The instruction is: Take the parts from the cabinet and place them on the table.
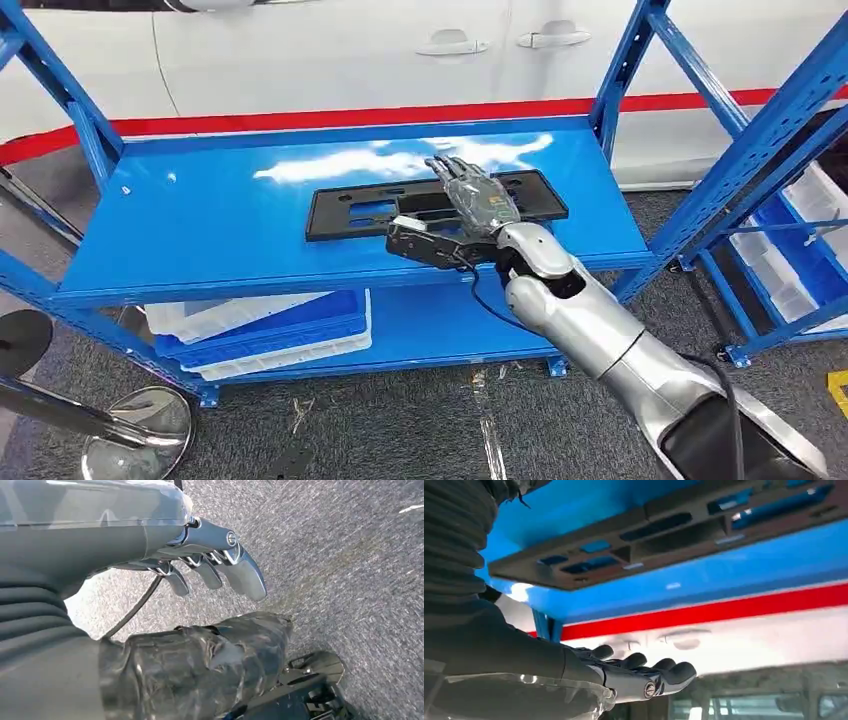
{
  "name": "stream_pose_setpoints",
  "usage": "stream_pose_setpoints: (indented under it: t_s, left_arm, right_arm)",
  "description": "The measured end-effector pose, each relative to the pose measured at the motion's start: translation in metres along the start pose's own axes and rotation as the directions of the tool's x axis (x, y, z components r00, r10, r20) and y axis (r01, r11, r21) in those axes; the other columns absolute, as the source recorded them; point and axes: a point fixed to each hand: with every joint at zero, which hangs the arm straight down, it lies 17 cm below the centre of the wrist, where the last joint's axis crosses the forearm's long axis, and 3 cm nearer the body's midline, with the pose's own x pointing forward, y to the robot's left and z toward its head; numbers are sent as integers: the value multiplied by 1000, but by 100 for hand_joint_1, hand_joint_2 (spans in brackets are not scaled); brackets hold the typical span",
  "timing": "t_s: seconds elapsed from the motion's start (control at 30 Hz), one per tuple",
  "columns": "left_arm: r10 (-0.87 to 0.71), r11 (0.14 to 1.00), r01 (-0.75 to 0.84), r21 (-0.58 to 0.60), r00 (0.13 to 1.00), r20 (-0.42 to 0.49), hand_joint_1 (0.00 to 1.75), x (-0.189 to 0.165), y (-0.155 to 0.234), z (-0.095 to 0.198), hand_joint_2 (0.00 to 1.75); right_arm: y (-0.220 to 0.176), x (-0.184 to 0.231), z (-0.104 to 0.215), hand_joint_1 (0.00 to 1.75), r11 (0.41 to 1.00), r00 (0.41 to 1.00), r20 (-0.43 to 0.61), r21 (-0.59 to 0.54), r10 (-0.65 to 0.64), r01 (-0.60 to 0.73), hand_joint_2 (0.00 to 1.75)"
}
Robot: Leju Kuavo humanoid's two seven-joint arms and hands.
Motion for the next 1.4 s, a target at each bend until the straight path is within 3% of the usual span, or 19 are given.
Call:
stream_pose_setpoints:
  t_s: [0.3,0.53,0.67,0.73,0.83,1.1,1.4]
  left_arm:
    - [-24,1000,24,5,1000,13,0,1,1,0,0]
    - [-56,998,56,11,998,21,0,1,2,-1,0]
    - [-236,964,215,159,963,128,0,24,36,0,0]
    - [-381,913,335,232,904,194,0,46,55,6,0]
    - [-474,861,394,322,850,229,0,65,76,14,0]
    - [-528,810,397,432,814,241,0,81,100,20,0]
    - [-563,776,426,466,799,208,0,77,111,16,0]
  right_arm:
    - [34,-4,4,0,995,1000,-13,97,7,-6,175]
    - [48,-11,6,0,994,999,-27,106,34,-31,175]
    - [46,-2,0,0,997,1000,-17,80,24,-23,175]
    - [39,10,-6,0,998,1000,-6,60,15,-14,175]
    - [29,21,-15,0,999,1000,1,50,9,-9,175]
    - [26,36,-22,0,998,1000,11,59,-16,15,175]
    - [34,42,-23,0,996,1000,14,92,-18,17,175]
